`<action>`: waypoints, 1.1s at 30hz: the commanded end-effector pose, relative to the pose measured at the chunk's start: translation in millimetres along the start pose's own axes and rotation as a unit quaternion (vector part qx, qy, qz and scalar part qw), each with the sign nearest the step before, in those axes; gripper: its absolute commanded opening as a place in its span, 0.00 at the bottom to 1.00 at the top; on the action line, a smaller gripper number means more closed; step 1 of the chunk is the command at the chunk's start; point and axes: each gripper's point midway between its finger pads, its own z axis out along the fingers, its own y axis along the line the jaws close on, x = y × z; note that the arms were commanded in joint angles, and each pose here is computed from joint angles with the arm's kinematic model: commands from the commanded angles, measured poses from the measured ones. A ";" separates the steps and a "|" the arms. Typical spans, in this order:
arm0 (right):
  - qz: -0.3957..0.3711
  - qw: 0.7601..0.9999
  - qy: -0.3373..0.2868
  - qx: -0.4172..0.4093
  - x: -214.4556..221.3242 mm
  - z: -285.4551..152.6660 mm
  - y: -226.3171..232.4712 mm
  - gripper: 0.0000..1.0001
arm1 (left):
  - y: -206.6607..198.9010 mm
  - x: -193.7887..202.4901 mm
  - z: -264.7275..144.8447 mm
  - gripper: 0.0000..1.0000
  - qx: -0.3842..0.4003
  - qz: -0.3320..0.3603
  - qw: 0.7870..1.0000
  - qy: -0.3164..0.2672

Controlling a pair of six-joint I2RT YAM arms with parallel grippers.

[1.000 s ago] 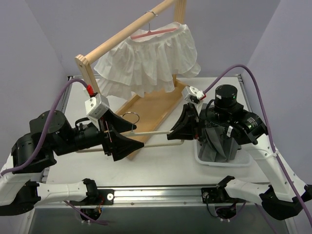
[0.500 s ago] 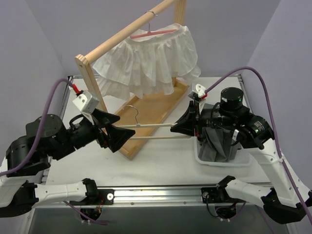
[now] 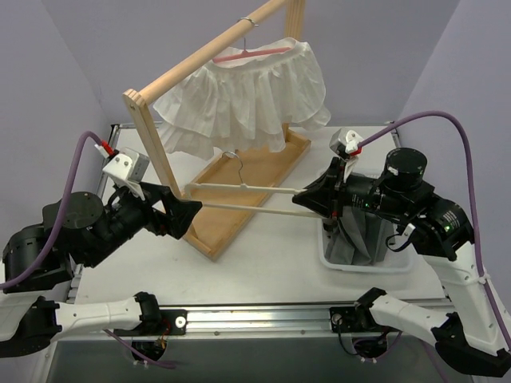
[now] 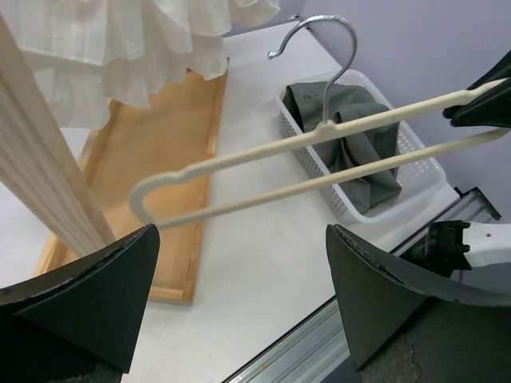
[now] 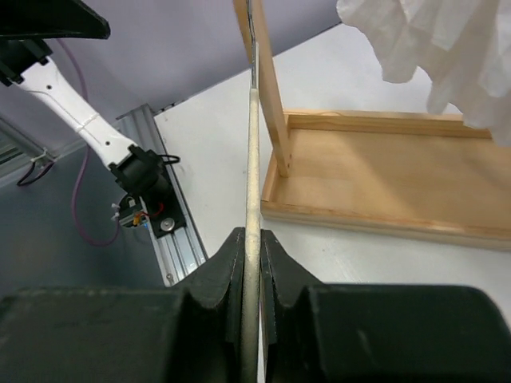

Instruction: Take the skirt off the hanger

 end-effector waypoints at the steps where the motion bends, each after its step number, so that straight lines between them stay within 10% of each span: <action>1: -0.007 0.998 -0.015 0.055 -17.4 -8.0 -13.9 0.00 | 18.5 -13.0 -12.7 0.94 -0.036 -0.015 0.999 -0.024; 33: -0.087 0.975 -0.180 0.098 -168.3 98.6 -45.6 0.00 | 25.1 66.4 11.0 0.94 -0.055 -0.013 0.997 0.052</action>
